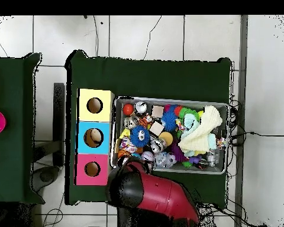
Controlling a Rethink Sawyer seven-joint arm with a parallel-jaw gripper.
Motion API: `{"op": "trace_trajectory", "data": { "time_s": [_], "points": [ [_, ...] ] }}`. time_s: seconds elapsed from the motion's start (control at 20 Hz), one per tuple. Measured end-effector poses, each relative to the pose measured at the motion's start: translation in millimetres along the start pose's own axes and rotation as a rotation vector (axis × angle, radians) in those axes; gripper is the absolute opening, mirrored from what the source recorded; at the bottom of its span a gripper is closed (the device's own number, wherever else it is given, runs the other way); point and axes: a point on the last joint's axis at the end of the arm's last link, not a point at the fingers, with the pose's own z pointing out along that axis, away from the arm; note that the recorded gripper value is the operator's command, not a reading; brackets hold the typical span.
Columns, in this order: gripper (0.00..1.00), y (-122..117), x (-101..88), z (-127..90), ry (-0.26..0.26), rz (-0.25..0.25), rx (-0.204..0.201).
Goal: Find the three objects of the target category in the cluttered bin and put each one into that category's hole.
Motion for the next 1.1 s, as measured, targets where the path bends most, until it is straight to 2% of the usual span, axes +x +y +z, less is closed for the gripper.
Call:
{"op": "trace_trajectory", "data": {
  "time_s": [0.65,0.9,1.1],
  "points": [
    [0.00,27.2,3.6,-35.6,-0.062,0.078,-0.009],
    [0.00,36.3,6.7,-41.5,-0.069,0.095,-0.015],
    [0.00,49.0,16.5,-43.0,-0.060,0.109,-0.022]
  ]
}}
